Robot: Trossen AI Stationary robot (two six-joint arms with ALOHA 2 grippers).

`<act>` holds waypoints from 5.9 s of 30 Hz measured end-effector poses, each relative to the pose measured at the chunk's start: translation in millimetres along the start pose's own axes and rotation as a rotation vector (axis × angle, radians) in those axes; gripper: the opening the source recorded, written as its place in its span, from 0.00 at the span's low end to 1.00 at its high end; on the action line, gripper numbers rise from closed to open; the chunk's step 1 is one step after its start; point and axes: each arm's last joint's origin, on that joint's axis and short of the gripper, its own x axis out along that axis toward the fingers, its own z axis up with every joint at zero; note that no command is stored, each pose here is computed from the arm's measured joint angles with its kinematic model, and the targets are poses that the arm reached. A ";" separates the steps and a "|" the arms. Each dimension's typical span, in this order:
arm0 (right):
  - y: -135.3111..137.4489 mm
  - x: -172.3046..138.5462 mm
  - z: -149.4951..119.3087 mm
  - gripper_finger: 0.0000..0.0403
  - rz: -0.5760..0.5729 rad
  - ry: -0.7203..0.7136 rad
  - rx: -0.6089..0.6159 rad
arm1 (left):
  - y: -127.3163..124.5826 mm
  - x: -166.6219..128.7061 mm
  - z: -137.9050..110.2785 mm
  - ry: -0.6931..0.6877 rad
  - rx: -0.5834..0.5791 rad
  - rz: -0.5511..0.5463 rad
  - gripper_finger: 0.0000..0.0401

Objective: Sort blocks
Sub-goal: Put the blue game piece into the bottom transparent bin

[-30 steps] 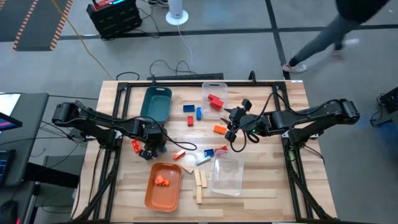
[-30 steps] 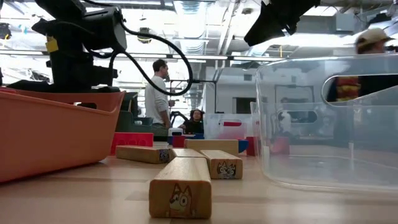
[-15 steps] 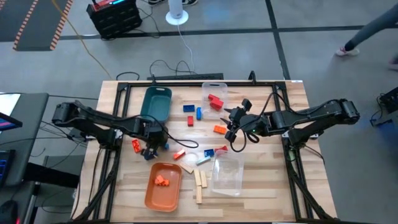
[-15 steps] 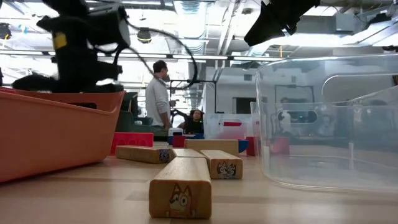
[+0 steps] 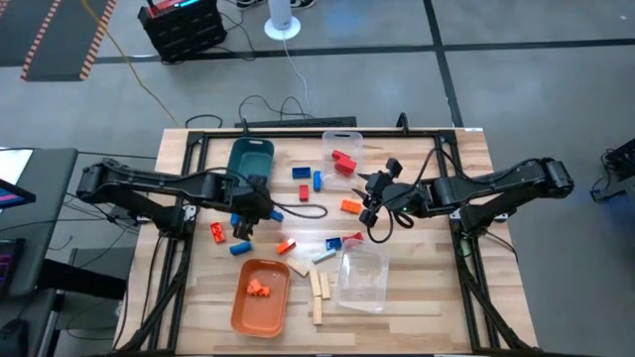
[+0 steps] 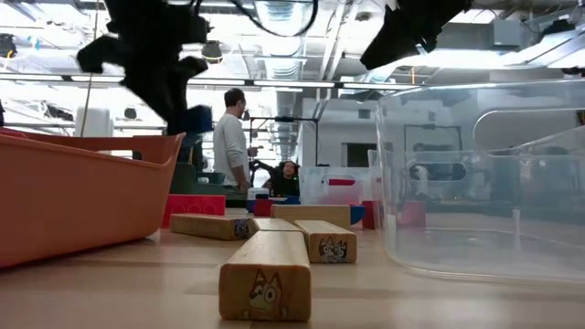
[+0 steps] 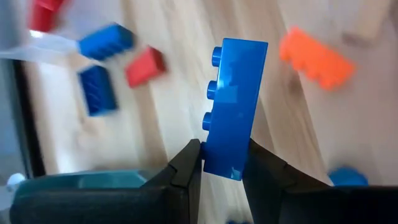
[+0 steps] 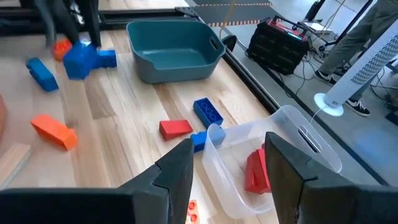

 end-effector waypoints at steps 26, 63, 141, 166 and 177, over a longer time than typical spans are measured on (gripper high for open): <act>54.7 45.1 37.9 0.61 0.154 -0.618 -0.212 | 26.2 -31.3 39.5 -0.629 -0.202 0.178 0.21; 64.8 82.7 35.6 0.15 0.209 -0.535 -0.198 | 23.8 -34.5 40.3 -0.640 -0.236 0.175 0.27; -7.0 34.2 -35.2 0.49 0.167 0.505 -0.157 | 66.9 40.4 -20.9 -0.165 -0.393 0.069 0.45; -46.7 19.5 -56.4 0.49 0.140 0.136 0.040 | 177.2 170.8 20.7 0.224 -0.387 -0.157 0.59; -36.3 1.4 -50.5 0.49 0.184 0.067 0.065 | 175.0 184.9 19.1 0.287 -0.332 -0.081 0.76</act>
